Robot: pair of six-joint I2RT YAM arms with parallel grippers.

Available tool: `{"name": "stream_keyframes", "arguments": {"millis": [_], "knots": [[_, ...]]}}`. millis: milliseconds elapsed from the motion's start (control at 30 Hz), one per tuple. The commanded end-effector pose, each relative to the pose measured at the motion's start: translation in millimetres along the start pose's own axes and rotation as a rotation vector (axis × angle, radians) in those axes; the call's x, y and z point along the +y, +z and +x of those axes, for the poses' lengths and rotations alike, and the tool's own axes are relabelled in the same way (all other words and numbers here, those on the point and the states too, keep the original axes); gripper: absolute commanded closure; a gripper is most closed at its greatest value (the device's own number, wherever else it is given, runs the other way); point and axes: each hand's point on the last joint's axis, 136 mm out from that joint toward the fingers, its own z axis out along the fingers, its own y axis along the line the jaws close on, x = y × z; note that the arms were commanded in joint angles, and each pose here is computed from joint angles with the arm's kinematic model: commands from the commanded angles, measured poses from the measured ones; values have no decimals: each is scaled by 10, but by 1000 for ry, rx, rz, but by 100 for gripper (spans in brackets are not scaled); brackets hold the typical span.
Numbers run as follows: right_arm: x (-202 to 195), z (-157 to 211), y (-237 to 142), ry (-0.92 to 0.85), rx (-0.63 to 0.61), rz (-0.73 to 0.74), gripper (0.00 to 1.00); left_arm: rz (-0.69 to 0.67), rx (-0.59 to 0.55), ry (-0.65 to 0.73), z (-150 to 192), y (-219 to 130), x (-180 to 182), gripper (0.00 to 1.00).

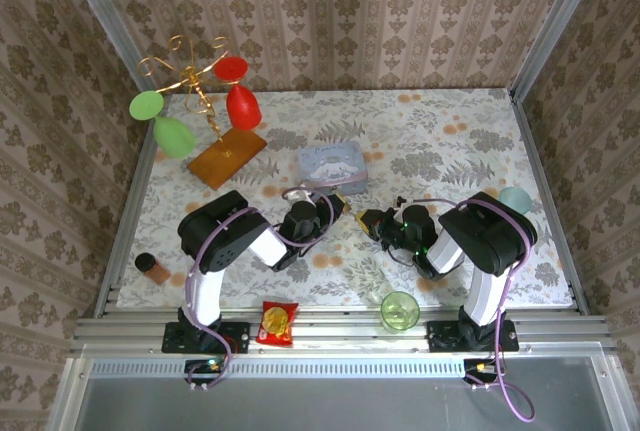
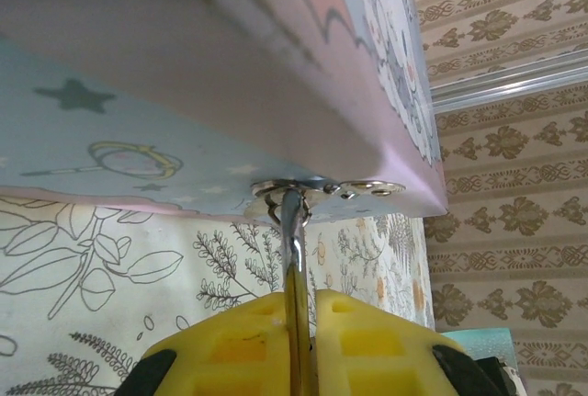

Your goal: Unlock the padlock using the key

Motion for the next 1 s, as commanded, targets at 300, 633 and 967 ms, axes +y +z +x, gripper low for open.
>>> {"name": "stream_keyframes", "arguments": {"millis": [300, 633, 967], "knots": [[77, -80, 32, -25, -36, -29, 100, 103, -18, -7, -28, -38, -313, 100], [-17, -125, -56, -22, -69, -4, 100, 93, -20, -18, -25, -11, -272, 100], [64, -129, 15, -33, -46, -26, 100, 98, -7, -38, 11, 7, -271, 100]]}}
